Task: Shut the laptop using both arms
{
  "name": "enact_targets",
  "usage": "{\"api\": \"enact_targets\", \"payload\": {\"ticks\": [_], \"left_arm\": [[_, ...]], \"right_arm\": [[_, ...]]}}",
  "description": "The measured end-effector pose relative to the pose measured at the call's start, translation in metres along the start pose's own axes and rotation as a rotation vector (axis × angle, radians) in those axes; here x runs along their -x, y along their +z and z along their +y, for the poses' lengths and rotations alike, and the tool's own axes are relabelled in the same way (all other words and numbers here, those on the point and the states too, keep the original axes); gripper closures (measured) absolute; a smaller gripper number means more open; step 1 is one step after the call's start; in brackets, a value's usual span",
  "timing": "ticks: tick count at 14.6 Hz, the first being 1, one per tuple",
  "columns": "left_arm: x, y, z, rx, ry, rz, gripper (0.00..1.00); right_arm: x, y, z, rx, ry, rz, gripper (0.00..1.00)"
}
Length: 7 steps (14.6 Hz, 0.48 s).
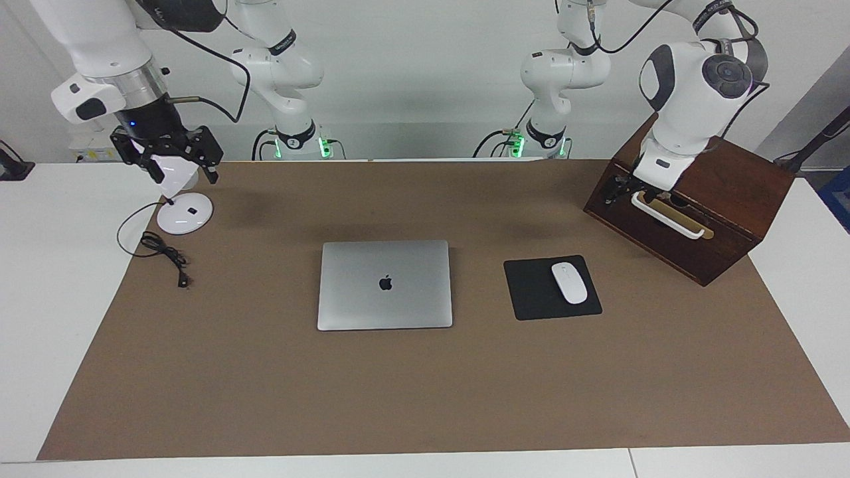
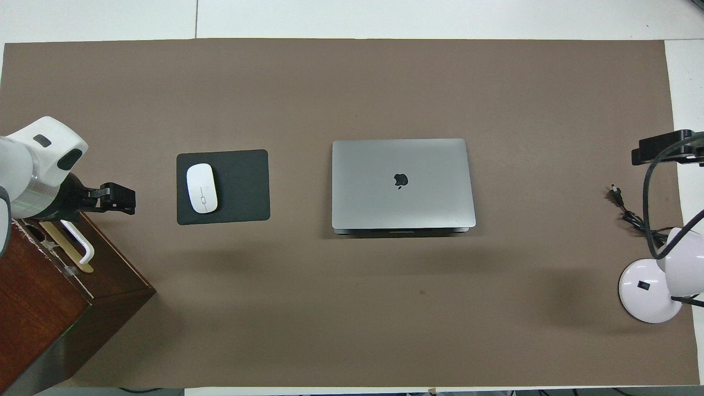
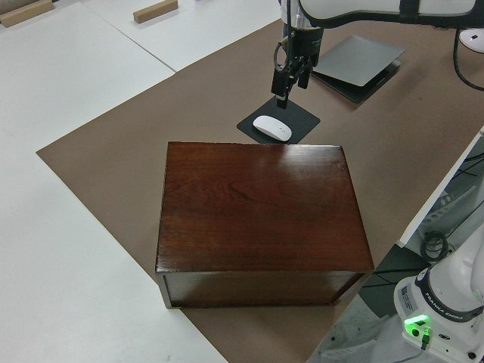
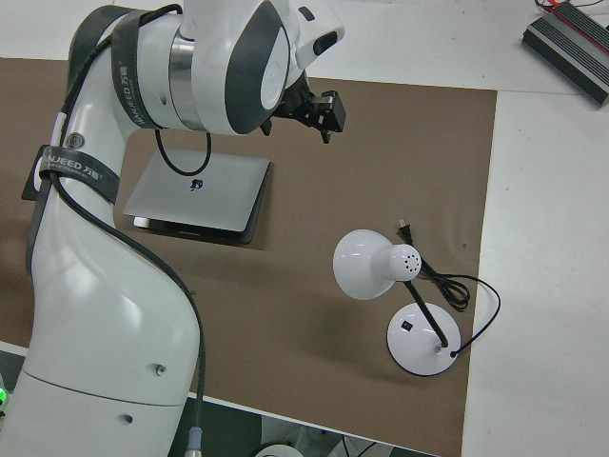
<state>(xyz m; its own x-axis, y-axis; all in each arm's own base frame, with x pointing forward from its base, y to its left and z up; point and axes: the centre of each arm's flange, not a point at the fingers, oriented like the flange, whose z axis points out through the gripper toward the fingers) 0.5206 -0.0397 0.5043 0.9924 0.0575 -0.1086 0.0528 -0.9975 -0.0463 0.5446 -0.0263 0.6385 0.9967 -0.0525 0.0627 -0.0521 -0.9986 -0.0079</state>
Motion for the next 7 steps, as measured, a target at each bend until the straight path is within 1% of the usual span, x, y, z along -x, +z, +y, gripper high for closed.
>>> {"api": "enact_targets", "payload": {"ticks": [4,7], "left_arm": [[0.006,-0.006,0.024,0.018,0.040,0.010,0.00],[0.014,-0.026,0.027,0.051,0.037,0.045,0.00]], "right_arm": [[0.000,0.000,0.000,0.000,0.000,0.000,0.00],[0.000,0.000,0.000,0.000,0.000,0.000,0.00]]}}
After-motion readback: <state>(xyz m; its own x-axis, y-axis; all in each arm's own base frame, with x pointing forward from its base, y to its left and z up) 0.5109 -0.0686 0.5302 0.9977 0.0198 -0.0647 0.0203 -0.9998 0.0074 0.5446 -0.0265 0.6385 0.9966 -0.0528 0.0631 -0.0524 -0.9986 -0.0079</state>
